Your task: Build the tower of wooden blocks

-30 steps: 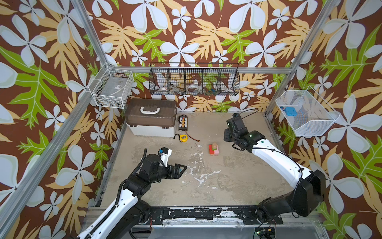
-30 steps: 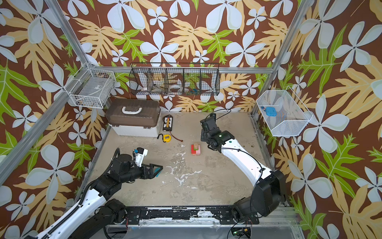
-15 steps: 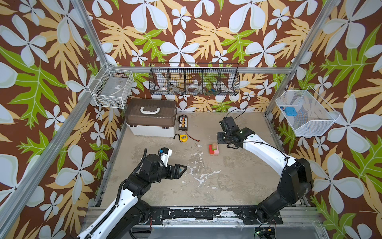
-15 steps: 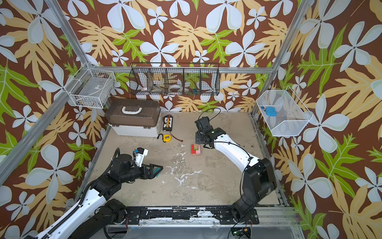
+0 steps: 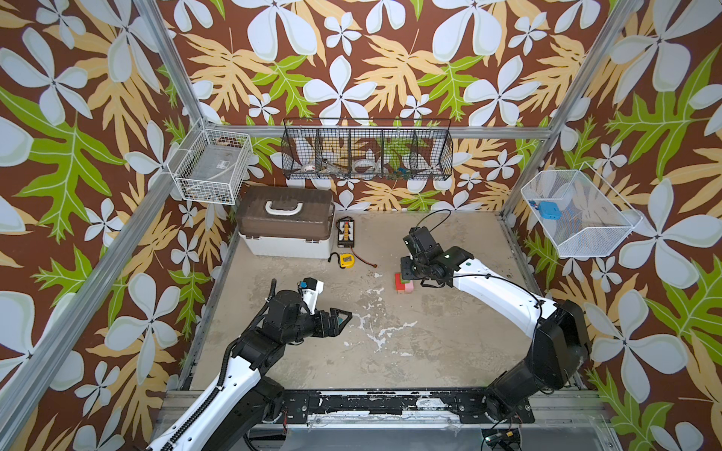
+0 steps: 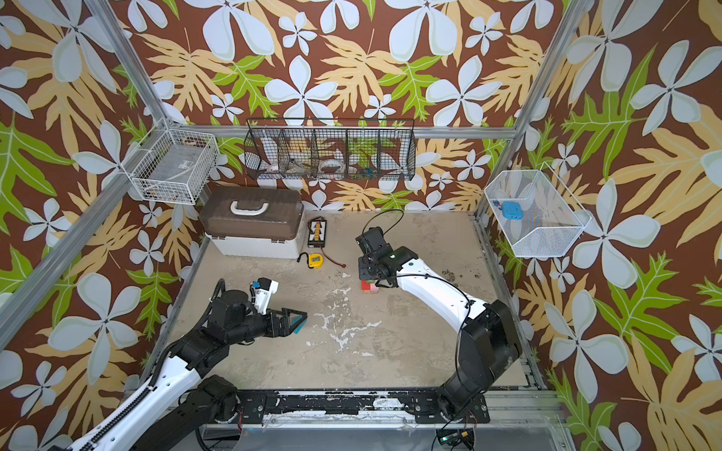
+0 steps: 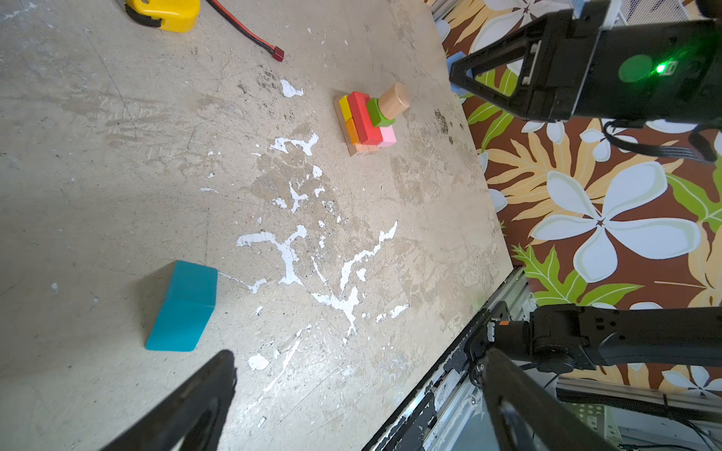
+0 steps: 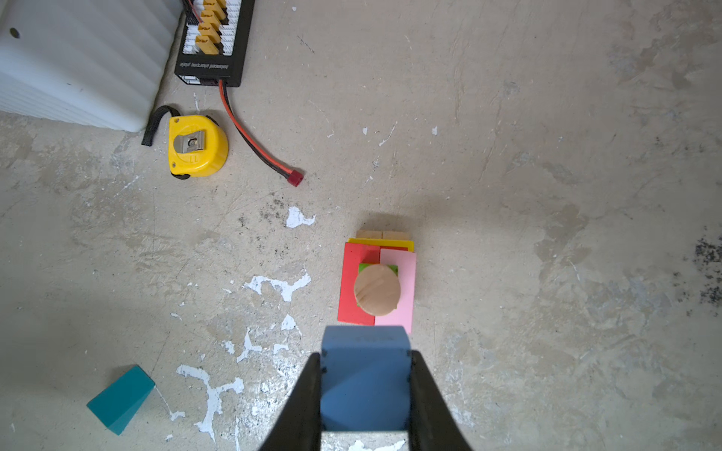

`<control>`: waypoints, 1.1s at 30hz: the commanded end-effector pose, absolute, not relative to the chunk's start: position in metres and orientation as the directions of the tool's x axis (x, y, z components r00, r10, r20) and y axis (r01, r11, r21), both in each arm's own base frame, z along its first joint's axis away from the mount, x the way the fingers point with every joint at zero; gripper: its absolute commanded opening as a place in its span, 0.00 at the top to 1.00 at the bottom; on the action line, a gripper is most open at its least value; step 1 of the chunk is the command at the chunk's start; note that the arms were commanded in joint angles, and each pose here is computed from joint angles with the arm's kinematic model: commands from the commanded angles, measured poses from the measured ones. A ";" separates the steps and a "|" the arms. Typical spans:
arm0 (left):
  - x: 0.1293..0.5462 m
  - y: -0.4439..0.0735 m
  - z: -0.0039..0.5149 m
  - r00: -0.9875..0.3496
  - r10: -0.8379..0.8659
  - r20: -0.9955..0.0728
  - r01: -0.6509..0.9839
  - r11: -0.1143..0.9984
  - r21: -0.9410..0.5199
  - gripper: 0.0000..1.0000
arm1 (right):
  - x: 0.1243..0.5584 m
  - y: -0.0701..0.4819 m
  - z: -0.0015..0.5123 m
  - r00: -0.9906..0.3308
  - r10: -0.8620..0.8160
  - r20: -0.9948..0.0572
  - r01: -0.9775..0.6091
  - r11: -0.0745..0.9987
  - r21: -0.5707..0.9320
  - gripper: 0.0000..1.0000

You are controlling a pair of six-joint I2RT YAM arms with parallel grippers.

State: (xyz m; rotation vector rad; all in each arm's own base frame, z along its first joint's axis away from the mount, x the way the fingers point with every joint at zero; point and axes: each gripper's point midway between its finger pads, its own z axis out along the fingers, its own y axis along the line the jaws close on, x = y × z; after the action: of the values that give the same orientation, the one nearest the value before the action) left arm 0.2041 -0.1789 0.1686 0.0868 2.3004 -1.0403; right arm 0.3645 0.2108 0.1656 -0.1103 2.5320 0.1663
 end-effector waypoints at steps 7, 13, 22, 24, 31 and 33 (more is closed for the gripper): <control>0.207 -0.179 0.177 -0.792 -0.187 -0.581 0.321 0.683 -0.656 0.00 | 0.356 0.211 0.163 -0.827 -0.048 -0.560 -0.130 0.986 0.107 0.91; 0.208 -0.179 0.174 -0.797 -0.184 -0.575 0.316 0.685 -0.657 0.00 | 0.358 0.207 0.157 -0.828 -0.052 -0.559 -0.117 0.990 0.081 0.89; 0.207 -0.179 0.177 -0.792 -0.187 -0.582 0.321 0.683 -0.656 0.00 | 0.363 0.212 0.135 -0.856 -0.091 -0.509 -0.132 0.990 0.044 0.90; 0.207 -0.179 0.176 -0.793 -0.186 -0.581 0.321 0.682 -0.657 0.00 | 0.364 0.212 0.133 -0.859 -0.097 -0.503 -0.135 0.990 0.039 0.90; 0.207 -0.179 0.176 -0.792 -0.187 -0.581 0.320 0.683 -0.657 0.00 | 0.368 0.209 0.129 -0.859 -0.111 -0.500 -0.128 0.992 -0.001 0.90; 0.207 -0.179 0.177 -0.791 -0.188 -0.582 0.321 0.683 -0.656 0.00 | 0.370 0.209 0.128 -0.859 -0.116 -0.499 -0.128 0.992 -0.011 0.90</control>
State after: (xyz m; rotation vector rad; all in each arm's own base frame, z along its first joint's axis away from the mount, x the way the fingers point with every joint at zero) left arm 0.2044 -0.1776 0.1714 0.0842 2.2875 -1.0408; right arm 0.3692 0.2138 0.1281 -0.1670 2.6132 0.0795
